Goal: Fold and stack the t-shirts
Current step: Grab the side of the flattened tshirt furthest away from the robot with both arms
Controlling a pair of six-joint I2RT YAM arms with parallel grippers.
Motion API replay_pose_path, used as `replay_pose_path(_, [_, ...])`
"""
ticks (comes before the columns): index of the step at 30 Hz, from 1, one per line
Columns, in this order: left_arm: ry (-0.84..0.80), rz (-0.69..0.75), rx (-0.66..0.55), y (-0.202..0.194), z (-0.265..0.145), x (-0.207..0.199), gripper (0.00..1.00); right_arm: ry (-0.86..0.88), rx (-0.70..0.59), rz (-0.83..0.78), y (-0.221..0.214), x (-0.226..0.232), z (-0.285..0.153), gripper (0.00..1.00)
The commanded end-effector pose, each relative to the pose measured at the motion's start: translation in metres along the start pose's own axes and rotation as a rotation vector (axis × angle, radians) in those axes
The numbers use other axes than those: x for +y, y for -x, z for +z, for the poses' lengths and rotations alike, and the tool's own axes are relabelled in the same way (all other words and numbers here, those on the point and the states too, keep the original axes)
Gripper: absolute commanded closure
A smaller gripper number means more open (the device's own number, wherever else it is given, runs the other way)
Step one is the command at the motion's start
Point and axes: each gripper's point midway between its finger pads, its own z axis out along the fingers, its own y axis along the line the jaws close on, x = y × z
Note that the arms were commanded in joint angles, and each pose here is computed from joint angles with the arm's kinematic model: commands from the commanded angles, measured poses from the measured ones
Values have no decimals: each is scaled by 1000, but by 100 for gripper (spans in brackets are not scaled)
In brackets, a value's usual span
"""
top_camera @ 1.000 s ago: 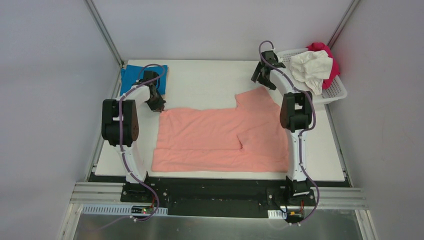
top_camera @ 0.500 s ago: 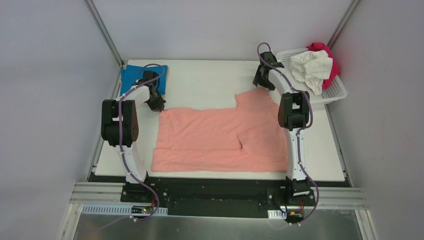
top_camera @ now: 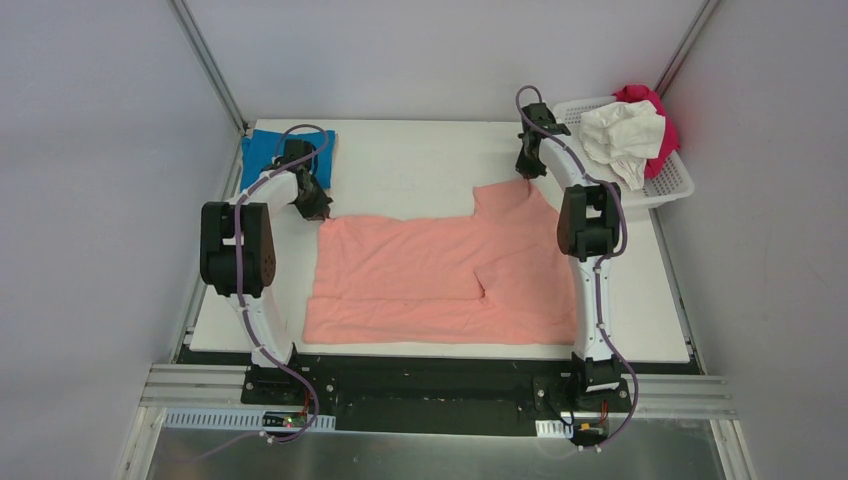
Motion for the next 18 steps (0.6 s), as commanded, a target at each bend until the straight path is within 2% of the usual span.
replay_pose_path(1, [-82,20,-45,10,-29,-16,100,73,-51,-4,25,7,-50,100])
replay_pose_path(8, [-106,42,-79,-1,-49,-19,100,133,-122,31,15,-1,-105,100])
replay_pose_path(18, [-127,29,-109,-34,-77,-1,100,214,-87,124,-53,-30,-175,100])
